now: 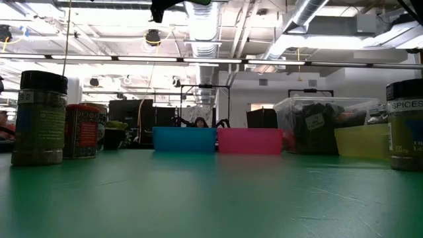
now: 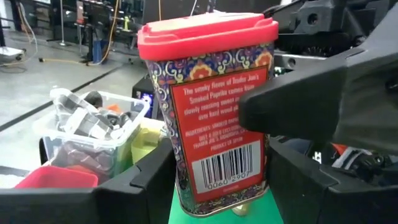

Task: Sort spices by type
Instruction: Put the right red spice can into the red bin

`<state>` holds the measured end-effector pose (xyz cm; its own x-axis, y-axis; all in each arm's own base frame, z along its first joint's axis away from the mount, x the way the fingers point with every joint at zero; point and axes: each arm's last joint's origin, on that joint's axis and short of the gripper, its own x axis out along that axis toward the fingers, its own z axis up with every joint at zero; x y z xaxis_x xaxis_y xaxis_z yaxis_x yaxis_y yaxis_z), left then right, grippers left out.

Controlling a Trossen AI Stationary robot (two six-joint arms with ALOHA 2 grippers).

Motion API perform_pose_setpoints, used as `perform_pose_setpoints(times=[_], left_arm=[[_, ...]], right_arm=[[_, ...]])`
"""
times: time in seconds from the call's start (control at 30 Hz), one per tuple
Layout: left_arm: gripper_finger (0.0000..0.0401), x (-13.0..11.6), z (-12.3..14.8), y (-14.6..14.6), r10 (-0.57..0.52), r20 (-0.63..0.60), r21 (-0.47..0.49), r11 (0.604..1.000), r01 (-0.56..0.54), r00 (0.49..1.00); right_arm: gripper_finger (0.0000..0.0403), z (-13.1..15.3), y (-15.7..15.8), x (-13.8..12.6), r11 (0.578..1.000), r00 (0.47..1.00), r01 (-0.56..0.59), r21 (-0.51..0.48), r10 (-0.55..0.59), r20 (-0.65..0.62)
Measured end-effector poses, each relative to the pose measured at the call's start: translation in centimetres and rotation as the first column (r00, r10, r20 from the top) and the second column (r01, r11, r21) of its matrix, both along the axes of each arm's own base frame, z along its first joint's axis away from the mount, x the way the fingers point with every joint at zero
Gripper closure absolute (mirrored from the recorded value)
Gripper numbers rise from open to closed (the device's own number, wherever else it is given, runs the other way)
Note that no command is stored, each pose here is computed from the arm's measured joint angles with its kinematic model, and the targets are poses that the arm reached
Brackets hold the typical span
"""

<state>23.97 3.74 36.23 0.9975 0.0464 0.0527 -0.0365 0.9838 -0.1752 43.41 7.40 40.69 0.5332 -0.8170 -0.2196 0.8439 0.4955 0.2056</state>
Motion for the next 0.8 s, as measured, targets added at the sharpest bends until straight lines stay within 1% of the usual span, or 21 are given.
perform_pose_setpoints(times=[0.13,0.27,0.6,0.8], left_arm=[[0.0191,0.0,0.0,0.0,0.001,-0.001,0.011,1.0,-0.001,1.0],[0.0192,-0.1,-0.2,0.2,0.004,-0.02,0.008,1.0,-0.004,1.0],[0.0193,-1.4,0.3,0.5,0.027,-0.028,0.036,0.999,-0.026,0.999],[0.0193,-1.5,0.2,0.6,0.036,-0.047,0.043,0.998,-0.034,0.998]], right_arm=[[0.0013,0.0,0.1,0.0,1.0,1.0,-0.008,0.003,0.008,0.001],[0.0006,-0.1,0.3,0.0,1.0,1.0,-0.014,0.003,0.014,-0.009],[0.0004,-0.3,0.4,-0.2,0.999,0.998,-0.045,0.016,0.046,-0.043],[0.0004,-0.1,0.4,-0.5,0.998,0.997,-0.059,0.022,0.06,-0.057]])
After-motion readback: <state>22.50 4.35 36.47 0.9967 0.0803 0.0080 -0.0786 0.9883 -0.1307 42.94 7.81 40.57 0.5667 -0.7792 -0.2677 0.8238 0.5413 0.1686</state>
